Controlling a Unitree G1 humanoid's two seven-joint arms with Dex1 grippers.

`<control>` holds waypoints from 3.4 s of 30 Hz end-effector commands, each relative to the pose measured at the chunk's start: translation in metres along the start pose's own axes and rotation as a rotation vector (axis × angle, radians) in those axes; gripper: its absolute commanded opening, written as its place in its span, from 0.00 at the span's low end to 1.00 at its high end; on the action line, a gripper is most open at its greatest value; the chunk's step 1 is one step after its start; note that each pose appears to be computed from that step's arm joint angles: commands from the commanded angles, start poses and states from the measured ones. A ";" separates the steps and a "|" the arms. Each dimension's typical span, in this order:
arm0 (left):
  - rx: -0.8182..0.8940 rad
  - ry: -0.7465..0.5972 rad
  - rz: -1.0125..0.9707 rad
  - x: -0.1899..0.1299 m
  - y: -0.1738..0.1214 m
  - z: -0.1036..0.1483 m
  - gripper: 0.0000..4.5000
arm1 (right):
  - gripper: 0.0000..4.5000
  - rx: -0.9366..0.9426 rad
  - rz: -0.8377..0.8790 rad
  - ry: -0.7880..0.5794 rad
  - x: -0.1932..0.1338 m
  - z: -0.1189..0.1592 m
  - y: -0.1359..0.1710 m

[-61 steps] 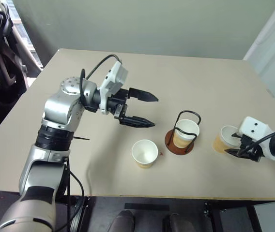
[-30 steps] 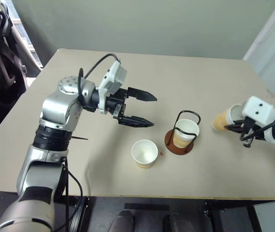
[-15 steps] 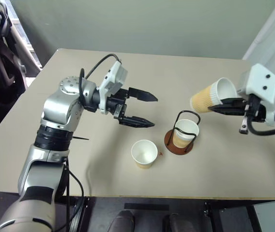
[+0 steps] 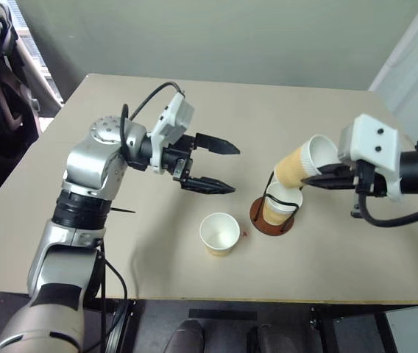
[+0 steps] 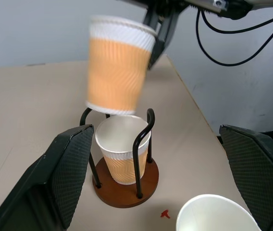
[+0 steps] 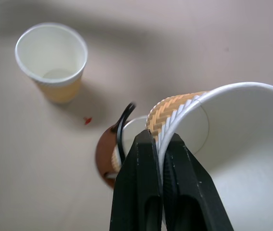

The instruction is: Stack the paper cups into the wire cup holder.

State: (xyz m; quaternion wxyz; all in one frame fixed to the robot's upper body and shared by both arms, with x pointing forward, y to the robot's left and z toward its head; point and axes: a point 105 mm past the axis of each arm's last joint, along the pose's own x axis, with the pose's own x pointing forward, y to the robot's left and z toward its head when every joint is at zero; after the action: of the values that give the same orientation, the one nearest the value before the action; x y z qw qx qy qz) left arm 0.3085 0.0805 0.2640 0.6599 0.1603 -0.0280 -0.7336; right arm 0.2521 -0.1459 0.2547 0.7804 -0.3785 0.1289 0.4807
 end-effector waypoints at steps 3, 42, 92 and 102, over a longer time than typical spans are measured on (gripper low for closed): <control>0.051 0.001 -0.007 -0.001 -0.001 0.011 1.00 | 0.01 -0.057 0.002 0.013 -0.003 0.002 0.004; 0.056 0.034 0.026 -0.006 -0.002 0.008 1.00 | 0.68 -0.001 -0.048 -0.154 0.019 0.016 -0.015; 0.309 0.434 -0.327 -0.011 -0.069 -0.019 1.00 | 0.68 0.023 0.055 -0.410 -0.010 0.021 0.021; 0.308 0.449 -0.408 -0.003 -0.082 -0.030 1.00 | 0.68 0.010 0.158 -0.373 -0.006 0.005 0.040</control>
State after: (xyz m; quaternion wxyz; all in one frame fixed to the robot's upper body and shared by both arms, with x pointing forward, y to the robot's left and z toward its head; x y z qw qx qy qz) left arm 0.2457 0.0985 0.2120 0.4835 0.4034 0.0489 -0.7753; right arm 0.2213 -0.1362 0.2362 0.7647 -0.2373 0.0316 0.5983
